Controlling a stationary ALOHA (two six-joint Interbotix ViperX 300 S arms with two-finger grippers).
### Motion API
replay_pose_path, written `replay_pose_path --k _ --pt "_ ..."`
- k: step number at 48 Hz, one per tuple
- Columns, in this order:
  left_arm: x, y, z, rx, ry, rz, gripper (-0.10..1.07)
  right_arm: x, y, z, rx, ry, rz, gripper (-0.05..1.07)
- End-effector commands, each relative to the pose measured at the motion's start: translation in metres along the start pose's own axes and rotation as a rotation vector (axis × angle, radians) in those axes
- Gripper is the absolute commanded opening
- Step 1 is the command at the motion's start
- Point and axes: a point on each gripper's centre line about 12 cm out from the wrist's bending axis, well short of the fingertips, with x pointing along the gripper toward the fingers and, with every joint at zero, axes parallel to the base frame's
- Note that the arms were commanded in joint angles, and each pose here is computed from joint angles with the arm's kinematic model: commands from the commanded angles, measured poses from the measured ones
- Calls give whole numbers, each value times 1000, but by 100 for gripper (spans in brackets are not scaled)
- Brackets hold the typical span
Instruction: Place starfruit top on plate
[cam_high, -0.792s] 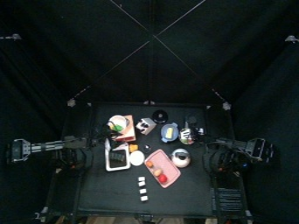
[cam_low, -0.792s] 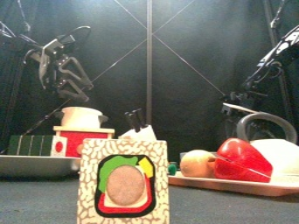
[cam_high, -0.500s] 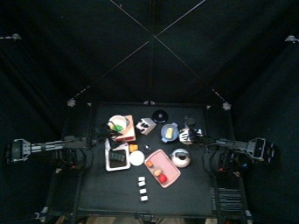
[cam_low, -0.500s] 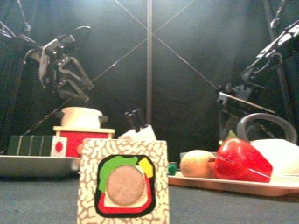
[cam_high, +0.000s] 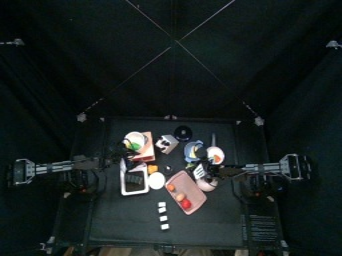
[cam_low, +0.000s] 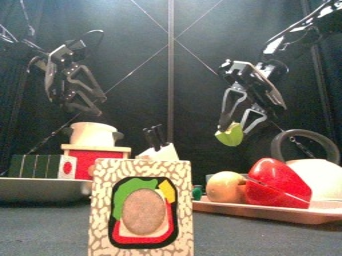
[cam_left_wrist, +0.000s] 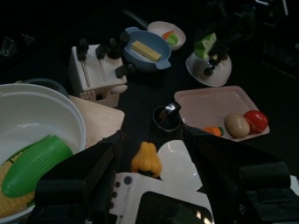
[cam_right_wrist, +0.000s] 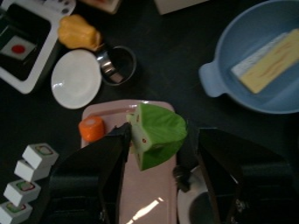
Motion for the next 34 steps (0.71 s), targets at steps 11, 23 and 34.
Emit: replay_pose_path --k 11,23,34 --pt "0 -2 5 2 -16 -9 91 32 30 -11 -64 56 -7 77" --pt "0 -2 5 2 -16 -9 91 55 30 -16 -78 87 -50 78" --pt "0 -2 5 2 -16 -9 91 67 36 -14 -88 89 -58 81"
